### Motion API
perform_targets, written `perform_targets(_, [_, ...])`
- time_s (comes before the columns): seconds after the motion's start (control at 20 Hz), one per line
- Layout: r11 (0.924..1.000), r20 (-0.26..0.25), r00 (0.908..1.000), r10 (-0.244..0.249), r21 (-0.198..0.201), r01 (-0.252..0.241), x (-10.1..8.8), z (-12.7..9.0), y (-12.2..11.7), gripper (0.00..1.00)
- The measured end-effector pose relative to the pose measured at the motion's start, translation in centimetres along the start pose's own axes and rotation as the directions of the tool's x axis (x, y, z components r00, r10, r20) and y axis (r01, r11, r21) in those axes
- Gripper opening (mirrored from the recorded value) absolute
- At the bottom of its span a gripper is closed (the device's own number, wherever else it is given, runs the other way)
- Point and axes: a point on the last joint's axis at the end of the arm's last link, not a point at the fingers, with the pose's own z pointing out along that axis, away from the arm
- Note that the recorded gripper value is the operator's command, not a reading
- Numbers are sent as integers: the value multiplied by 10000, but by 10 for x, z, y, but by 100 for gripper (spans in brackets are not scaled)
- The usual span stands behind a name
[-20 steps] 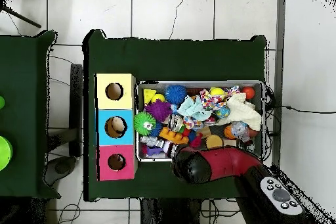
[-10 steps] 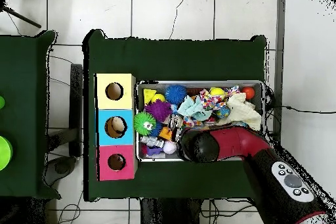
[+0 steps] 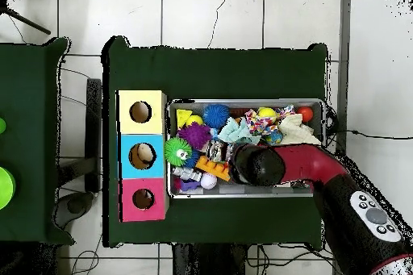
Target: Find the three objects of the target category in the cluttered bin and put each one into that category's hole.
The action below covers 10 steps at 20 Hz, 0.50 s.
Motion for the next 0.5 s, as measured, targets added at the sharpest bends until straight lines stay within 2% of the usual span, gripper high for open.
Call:
perform_targets(0.25, [10000,120,9999,47,-78,-46,-14,2,-28,100])
perform_targets(0.5, [10000,-74,10000,56,60,-55,-19,-2,-53,100])
